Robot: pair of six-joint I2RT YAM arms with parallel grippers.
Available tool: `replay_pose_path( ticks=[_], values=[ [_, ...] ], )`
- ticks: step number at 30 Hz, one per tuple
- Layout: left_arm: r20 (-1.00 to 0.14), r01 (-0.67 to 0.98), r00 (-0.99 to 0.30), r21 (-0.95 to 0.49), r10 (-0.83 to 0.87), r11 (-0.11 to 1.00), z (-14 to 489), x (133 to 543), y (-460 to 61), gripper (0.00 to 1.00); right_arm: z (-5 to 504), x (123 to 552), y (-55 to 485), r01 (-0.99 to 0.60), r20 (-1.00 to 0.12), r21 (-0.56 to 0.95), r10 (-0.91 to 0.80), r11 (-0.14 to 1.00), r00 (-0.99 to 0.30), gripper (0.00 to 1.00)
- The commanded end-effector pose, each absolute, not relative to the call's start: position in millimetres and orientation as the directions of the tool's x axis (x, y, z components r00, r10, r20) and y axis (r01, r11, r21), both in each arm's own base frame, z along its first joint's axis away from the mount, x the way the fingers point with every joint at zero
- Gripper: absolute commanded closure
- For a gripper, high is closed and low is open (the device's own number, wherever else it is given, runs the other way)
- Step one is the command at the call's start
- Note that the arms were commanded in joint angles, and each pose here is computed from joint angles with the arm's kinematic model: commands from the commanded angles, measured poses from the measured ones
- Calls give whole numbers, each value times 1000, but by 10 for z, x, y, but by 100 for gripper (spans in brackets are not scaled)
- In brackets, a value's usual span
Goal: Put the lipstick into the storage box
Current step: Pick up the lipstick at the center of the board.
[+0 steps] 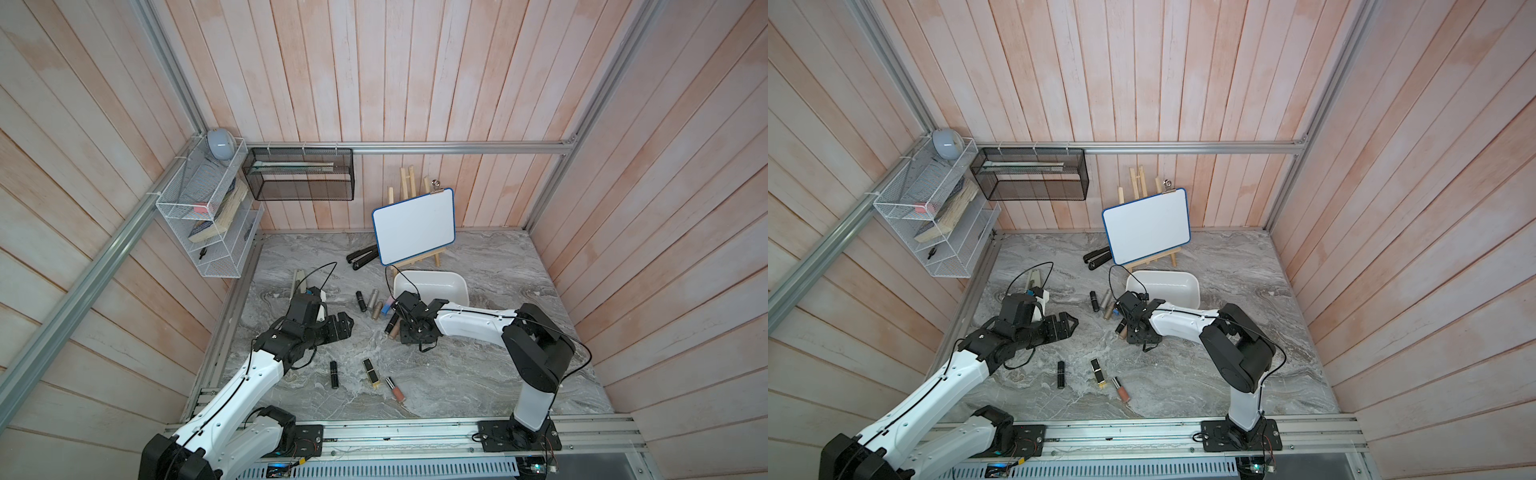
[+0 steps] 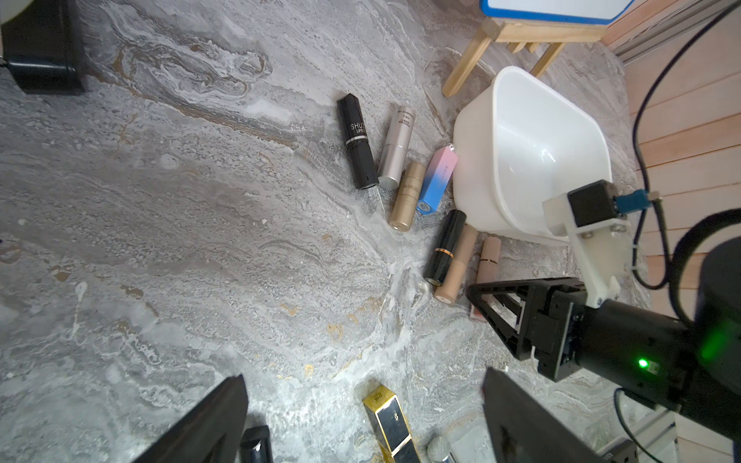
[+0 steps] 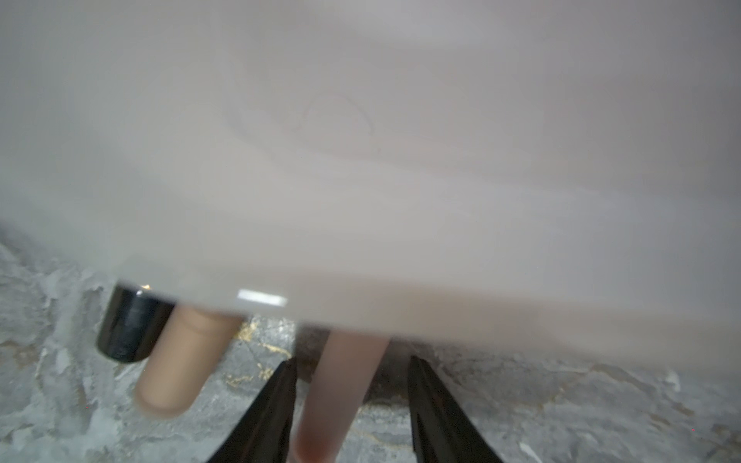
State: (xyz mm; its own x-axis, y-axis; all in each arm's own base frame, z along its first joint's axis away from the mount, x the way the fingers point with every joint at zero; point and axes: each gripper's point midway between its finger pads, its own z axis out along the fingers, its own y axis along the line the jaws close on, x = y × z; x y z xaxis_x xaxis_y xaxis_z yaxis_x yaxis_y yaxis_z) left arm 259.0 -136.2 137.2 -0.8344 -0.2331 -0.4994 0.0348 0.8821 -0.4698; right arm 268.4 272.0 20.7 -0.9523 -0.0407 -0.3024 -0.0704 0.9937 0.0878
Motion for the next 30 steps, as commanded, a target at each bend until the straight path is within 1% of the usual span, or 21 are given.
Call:
replay_pose_path(
  ticks=[1, 7, 10, 16, 18, 23, 26, 30],
  values=[
    [-531, 75, -819, -478, -220, 875, 1445, 2612, -1400, 3, 163, 2699, 2654, -66, -297, 43, -51, 997, -954, 57],
    [-527, 72, -820, -481, -223, 874, 1428, 2601, -1402, 3, 138, 2660, 2627, -68, -288, 41, -54, 997, -956, 72],
    [-526, 70, -820, -482, -224, 873, 1420, 2604, -1401, 3, 134, 2632, 2613, -66, -285, 43, -51, 997, -957, 76],
    [-521, 71, -822, -496, -231, 865, 1415, 2602, -1424, 3, 166, 2552, 2592, -70, -286, 48, -54, 996, -957, 90],
    [-518, 71, -823, -502, -234, 862, 1412, 2599, -1433, 3, 192, 2536, 2589, -74, -292, 51, -56, 996, -955, 93],
    [-517, 87, -823, -525, -236, 846, 1438, 2598, -1482, 3, 320, 2484, 2607, -88, -306, 73, -62, 993, -950, 94],
    [-522, 120, -820, -557, -234, 822, 1494, 2590, -1551, 3, 483, 2447, 2681, -112, -321, 123, -67, 986, -945, 94],
    [-538, 189, -812, -606, -224, 772, 1621, 2575, -1679, 4, 812, 2421, 2801, -158, -358, 226, -69, 961, -931, 94]
  ],
)
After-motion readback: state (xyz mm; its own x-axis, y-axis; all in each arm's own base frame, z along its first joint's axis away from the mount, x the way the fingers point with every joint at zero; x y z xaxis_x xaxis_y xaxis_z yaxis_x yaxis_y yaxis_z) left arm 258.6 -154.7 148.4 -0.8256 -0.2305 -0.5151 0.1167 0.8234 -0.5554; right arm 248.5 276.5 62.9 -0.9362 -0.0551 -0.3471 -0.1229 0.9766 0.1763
